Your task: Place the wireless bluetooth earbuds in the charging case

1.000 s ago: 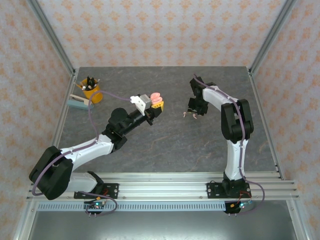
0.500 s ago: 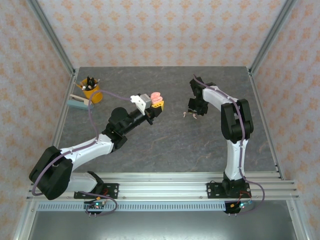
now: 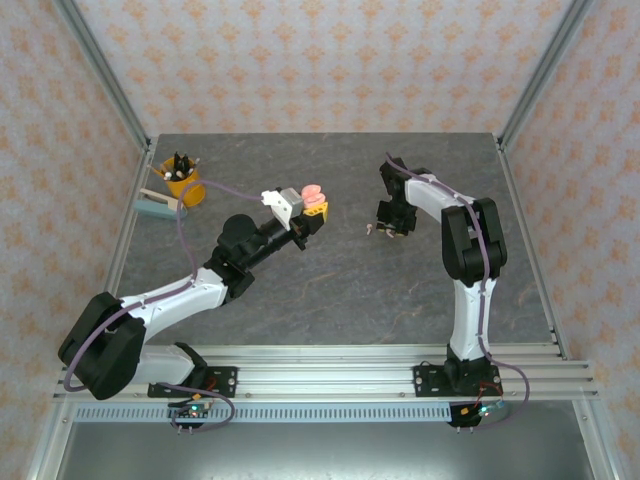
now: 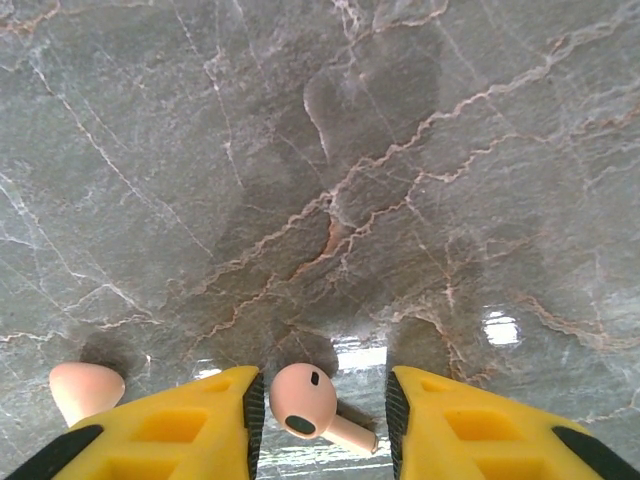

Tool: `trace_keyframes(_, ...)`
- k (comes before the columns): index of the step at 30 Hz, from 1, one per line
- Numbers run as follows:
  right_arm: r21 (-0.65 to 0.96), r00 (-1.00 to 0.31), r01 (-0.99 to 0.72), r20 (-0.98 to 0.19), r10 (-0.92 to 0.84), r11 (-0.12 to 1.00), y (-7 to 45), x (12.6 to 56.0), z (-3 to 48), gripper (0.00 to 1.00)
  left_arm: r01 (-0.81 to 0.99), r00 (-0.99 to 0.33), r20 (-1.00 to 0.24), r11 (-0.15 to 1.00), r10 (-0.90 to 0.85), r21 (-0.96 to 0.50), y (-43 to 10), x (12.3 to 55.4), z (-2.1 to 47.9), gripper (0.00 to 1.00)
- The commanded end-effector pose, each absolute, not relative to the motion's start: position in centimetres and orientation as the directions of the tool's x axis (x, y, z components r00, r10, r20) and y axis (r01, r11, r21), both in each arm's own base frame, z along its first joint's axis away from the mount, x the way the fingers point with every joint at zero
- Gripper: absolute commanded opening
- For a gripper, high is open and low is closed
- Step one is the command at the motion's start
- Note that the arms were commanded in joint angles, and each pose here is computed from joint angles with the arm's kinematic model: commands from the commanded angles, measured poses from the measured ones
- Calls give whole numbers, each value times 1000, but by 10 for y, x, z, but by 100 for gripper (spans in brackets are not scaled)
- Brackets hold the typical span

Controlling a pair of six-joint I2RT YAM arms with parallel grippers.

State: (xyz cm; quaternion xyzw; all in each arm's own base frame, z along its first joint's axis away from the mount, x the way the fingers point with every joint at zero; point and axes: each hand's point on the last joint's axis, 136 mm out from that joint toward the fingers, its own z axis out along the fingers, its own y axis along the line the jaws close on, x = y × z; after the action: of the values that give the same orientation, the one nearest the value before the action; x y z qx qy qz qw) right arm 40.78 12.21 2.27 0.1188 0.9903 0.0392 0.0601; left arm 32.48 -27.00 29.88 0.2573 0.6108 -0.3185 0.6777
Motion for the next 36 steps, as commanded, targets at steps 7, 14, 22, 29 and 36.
trace_keyframes(7,50,-973,210,-90,214,976,122,412,13,37,757,91,-985,653,-149,-29,-273,322,322,0)
trace_keyframes(14,31,-979,181,-91,183,983,123,418,13,33,756,90,-985,654,-145,-27,-274,322,322,0)
trace_keyframes(22,20,-981,174,-85,175,985,123,418,12,32,756,90,-985,654,-145,-27,-274,322,322,0)
trace_keyframes(29,34,-981,173,-85,175,984,127,409,14,32,755,88,-986,655,-142,-27,-274,322,321,0)
trace_keyframes(36,23,-984,157,-81,158,987,127,399,15,29,757,88,-986,653,-143,-28,-274,323,321,0)
